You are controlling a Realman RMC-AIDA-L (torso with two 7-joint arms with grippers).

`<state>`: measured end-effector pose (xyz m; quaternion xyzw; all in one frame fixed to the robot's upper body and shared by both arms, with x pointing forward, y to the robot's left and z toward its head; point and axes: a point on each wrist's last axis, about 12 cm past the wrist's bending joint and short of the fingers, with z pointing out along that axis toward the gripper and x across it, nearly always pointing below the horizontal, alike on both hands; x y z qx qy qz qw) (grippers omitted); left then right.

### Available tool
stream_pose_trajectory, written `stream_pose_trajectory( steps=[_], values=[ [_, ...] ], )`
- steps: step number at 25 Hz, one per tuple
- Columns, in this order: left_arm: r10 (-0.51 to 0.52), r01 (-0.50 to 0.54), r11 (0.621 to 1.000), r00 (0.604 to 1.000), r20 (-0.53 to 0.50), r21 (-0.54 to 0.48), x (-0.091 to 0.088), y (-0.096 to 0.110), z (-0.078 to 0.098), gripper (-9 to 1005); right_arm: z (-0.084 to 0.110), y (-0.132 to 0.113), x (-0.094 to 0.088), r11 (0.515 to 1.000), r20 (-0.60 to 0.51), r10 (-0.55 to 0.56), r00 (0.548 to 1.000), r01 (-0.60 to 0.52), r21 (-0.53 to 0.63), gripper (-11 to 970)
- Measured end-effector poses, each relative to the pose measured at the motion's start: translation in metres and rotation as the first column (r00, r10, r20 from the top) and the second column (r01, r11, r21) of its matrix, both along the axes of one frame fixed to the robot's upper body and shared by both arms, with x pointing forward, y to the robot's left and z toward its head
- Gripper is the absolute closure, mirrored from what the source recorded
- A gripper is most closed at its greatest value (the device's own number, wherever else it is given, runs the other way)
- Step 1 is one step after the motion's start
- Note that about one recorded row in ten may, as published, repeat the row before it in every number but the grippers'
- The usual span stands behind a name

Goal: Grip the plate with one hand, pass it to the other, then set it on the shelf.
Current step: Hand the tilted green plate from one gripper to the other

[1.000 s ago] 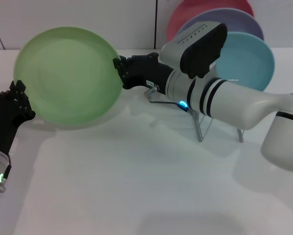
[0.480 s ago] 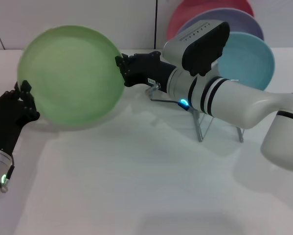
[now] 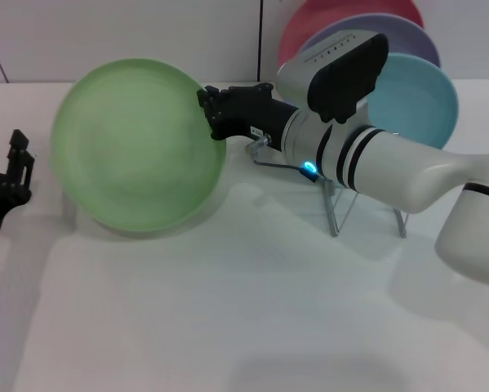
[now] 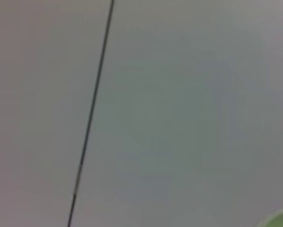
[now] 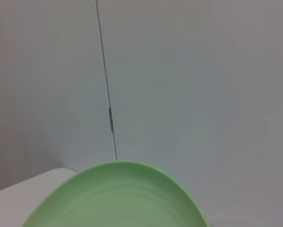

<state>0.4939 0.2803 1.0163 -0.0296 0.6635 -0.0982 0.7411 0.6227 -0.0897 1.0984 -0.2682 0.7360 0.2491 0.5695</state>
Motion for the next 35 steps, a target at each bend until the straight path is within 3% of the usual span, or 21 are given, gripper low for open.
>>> stream_pose_trajectory(
  steps=[6, 14, 20, 26, 35],
  values=[
    [0.061, -0.060, 0.998, 0.998, 0.036, -0.035, -0.009, 0.020, 0.002, 435, 0.000, 0.000, -0.001, 1.000, 0.018, 0.007, 1.000, -0.007, -0.014, 923],
    [0.097, -0.095, 0.995, 0.994, 0.045, -0.043, -0.010, 0.032, 0.003, 434, 0.000, 0.004, -0.016, 0.993, 0.139, 0.103, 0.985, -0.094, -0.069, 923],
    [0.114, -0.112, 0.993, 0.992, 0.052, -0.045, -0.011, 0.036, 0.004, 434, -0.001, 0.000, -0.032, 0.977, 0.275, 0.200, 0.940, -0.173, -0.121, 923],
    [0.110, -0.101, 0.985, 0.992, 0.059, -0.137, -0.007, 0.046, 0.008, 435, 0.002, -0.025, -0.044, 0.979, 0.411, 0.194, 0.891, -0.150, -0.137, 924],
    [0.100, -0.090, 0.985, 0.993, 0.063, -0.146, -0.004, 0.047, 0.010, 435, 0.008, -0.063, -0.055, 0.987, 0.553, 0.157, 0.818, -0.111, -0.115, 924]
  ],
)
